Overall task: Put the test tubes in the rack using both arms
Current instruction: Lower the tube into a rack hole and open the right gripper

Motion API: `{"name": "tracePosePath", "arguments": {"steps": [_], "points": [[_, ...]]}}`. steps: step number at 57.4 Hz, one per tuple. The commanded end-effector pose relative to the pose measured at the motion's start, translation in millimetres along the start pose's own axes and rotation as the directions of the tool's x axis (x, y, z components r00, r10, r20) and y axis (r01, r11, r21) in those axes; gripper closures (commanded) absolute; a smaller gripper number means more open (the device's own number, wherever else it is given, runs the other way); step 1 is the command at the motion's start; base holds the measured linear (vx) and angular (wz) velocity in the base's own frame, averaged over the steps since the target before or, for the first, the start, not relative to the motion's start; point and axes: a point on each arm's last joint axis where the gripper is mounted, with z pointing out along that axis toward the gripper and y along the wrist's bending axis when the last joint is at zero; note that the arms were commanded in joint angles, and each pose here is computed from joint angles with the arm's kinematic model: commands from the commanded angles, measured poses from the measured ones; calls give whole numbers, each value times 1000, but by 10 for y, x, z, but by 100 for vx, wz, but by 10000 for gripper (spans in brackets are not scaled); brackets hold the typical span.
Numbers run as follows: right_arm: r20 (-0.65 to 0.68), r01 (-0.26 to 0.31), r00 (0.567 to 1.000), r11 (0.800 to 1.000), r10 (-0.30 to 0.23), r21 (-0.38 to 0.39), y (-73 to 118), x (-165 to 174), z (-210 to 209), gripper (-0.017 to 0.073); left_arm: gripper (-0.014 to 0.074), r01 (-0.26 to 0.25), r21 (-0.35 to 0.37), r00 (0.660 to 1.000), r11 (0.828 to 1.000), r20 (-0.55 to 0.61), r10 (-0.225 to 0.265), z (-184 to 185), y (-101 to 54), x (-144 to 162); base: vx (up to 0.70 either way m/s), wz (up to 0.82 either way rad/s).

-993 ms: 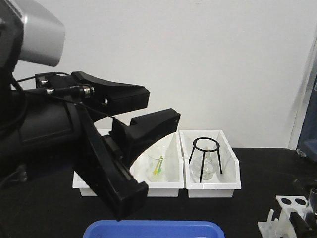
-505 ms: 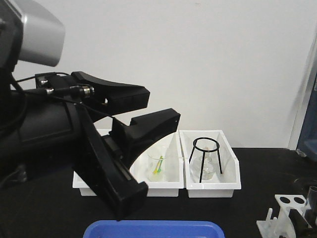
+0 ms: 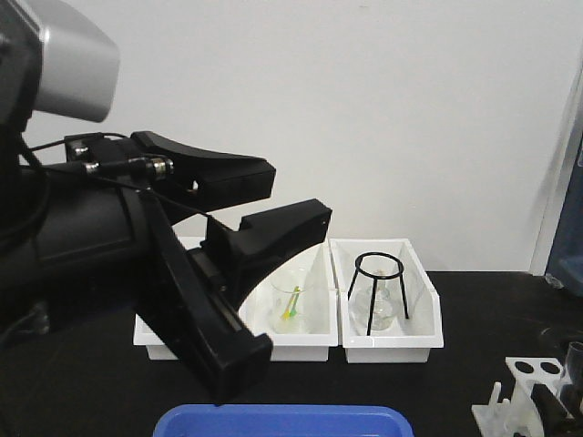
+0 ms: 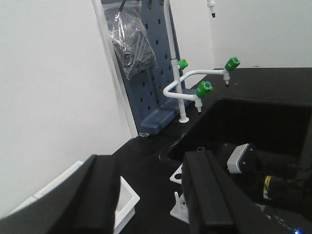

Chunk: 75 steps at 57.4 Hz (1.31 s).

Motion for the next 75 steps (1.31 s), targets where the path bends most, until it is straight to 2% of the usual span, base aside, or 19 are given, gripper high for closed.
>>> {"name": "tracePosePath", "arguments": {"steps": [1,9,17,34,47,65,75], "points": [[98,12,995,1000,-11,0,-12,-101,3,291,183,10,-20,991,1000,137,-7,-127,24,-228,0,0],[98,12,995,1000,-11,0,-12,-101,3,188,183,10,-20,991,1000,137,-7,-127,24,-228,0,0],[99,6,995,1000,-8,15,-26,-102,3,132,183,10,-20,991,1000,137,-7,-127,24,-228,0,0],[114,-7,994,998,0,57,-64,-136,-6,130,183,10,-20,991,1000,137,-7,-127,24,-228,0,0],[210,4,978,998,-16,57,-51,-384,-72,130,183,14,-18,990,1000,137,-12,-127,24,-228,0,0],[365,20,930,998,-38,52,-14,-781,-240,130,183,20,-17,991,1000,135,-18,-127,23,-226,0,0],[461,31,886,999,-44,35,28,-1026,-388,130,183,21,-13,993,1000,114,-19,-125,19,-207,0,0]]}}
